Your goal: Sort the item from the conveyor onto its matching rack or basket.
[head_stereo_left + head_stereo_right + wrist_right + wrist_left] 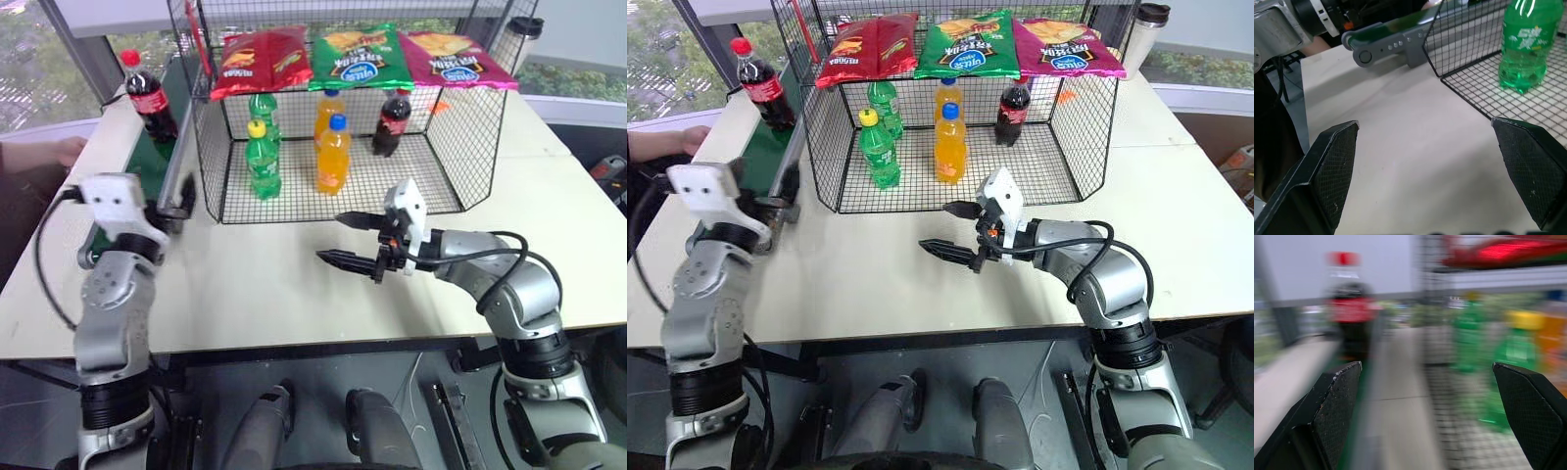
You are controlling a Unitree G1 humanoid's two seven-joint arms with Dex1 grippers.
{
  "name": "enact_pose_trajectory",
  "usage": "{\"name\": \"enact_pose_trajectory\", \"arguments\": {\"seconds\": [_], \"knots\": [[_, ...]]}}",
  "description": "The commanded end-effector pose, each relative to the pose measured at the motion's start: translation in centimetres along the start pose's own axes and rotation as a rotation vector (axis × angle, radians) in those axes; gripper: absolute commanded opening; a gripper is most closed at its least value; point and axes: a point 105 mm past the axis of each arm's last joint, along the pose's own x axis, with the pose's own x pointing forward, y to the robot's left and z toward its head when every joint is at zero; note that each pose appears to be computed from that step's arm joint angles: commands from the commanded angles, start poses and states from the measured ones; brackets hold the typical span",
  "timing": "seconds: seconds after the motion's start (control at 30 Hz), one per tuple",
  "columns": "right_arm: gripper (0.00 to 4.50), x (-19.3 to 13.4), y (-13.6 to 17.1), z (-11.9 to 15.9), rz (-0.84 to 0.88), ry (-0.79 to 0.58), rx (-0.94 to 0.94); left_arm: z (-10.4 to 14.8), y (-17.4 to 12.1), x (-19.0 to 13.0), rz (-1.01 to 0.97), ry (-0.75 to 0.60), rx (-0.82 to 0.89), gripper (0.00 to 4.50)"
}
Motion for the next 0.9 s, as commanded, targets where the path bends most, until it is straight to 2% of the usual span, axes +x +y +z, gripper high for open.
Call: {"name": "enact_pose_trajectory", "arguments": {"seconds": [0.03,0.33,0.9], "knots": [[4.49,0.2,1.5,2.8,0.075,-0.062,-0.080,0.5,2.8,-0.2,0.122,-0.011,0.047,4.50],[4.49,0.7,4.0,4.9,0.181,-0.126,-0.153,-0.7,4.1,0.1,0.124,0.027,0.062,4.50],[4.49,0.6,2.4,4.1,0.099,-0.101,-0.157,-2.3,3.7,0.3,0.090,0.055,0.084,4.50]]}}
